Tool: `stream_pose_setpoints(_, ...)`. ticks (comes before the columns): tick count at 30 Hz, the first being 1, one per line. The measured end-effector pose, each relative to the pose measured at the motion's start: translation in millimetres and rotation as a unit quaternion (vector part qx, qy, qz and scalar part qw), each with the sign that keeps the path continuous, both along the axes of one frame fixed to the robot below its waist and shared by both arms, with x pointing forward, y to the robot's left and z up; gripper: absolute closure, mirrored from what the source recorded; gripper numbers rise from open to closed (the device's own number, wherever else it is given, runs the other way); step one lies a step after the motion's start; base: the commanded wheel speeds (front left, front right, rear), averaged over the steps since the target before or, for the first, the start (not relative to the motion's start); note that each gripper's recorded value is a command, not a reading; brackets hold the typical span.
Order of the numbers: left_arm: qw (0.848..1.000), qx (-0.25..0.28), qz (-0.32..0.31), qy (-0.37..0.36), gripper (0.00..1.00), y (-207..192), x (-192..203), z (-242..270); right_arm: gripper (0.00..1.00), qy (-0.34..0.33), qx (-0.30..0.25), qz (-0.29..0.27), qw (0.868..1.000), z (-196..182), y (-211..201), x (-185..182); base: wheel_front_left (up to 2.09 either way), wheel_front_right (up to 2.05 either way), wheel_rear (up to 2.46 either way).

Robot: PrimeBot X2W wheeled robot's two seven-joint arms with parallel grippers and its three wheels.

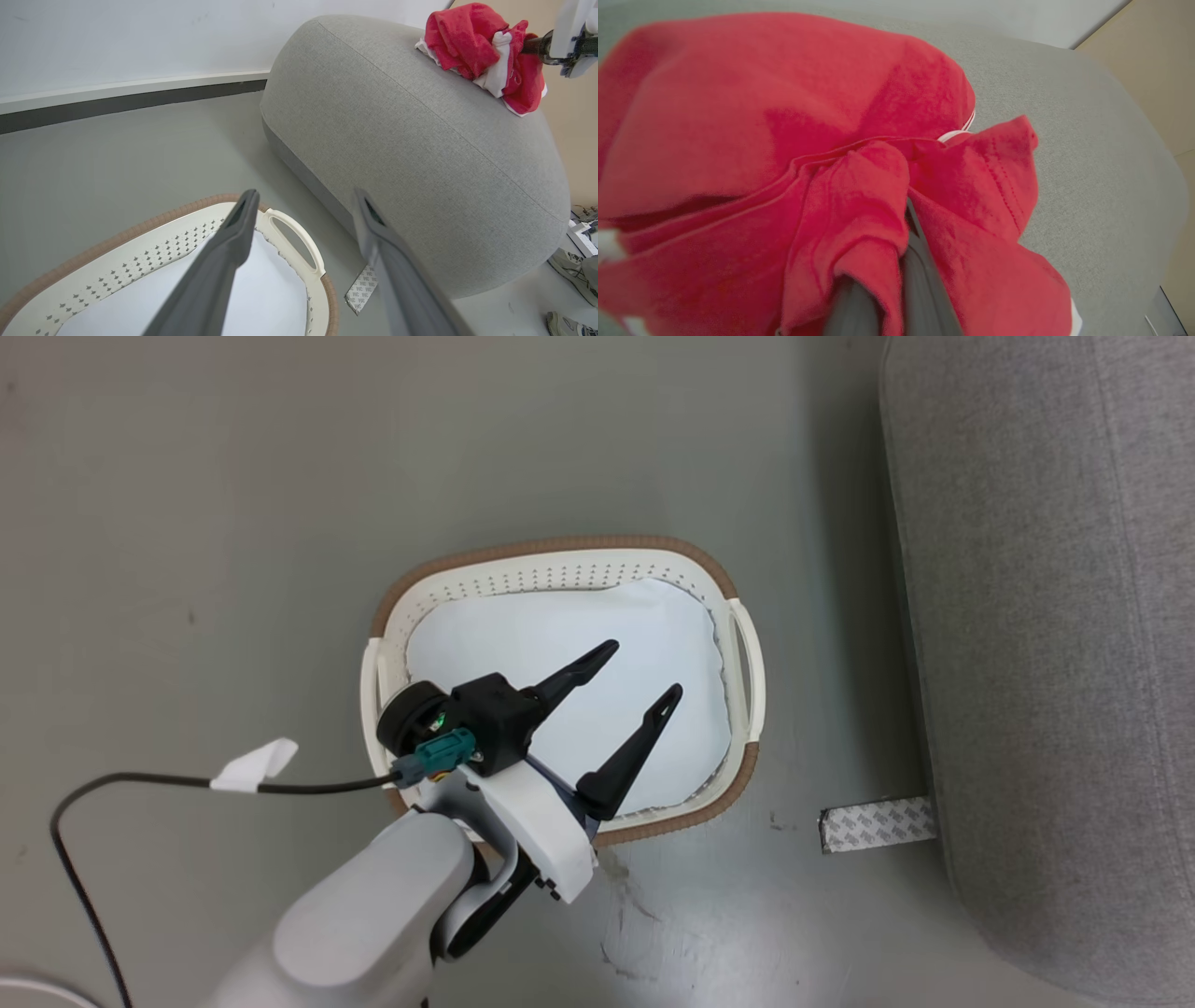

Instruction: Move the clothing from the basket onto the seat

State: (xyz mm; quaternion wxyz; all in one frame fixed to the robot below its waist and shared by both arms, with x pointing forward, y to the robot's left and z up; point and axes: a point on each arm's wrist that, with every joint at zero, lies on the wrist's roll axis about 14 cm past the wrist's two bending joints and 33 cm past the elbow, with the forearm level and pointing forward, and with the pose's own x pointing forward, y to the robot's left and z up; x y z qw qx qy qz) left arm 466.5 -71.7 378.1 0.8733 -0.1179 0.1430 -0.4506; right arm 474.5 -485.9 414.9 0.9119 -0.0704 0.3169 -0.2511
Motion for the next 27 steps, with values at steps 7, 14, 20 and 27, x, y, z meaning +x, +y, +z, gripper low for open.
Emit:
stream_pose_setpoints(7, 1.0, -0.001, 0.004, -0.015, 0.0, -1.3, -1.2, 14.8, 0.0, 0.022, 0.01, 0.007, 1.0, 8.4, 10.0, -2.2, 0.0, 0.0, 0.0)
stream_pose_setpoints(14, 1.0, -0.002, 0.014, -0.017, 0.0, -0.9, -20.2, 35.7, 0.0, 0.085, 0.033, 0.018, 0.996, 8.0, 26.2, -41.3, 0.0, 0.0, 0.0)
stream_pose_setpoints(20, 0.998, -0.002, 0.045, -0.032, 0.0, 9.6, -36.0, 63.4, 0.0, 0.055, 0.024, 0.079, 0.995, 52.0, 50.9, -50.7, 0.0, 0.0, 0.0)
stream_pose_setpoints(27, 0.984, -0.032, 0.158, -0.076, 0.0, 53.4, -29.1, 125.7, 0.0, -0.118, 0.013, 0.184, 0.976, 156.5, 97.5, -56.5, 0.0, 0.0, 0.0)
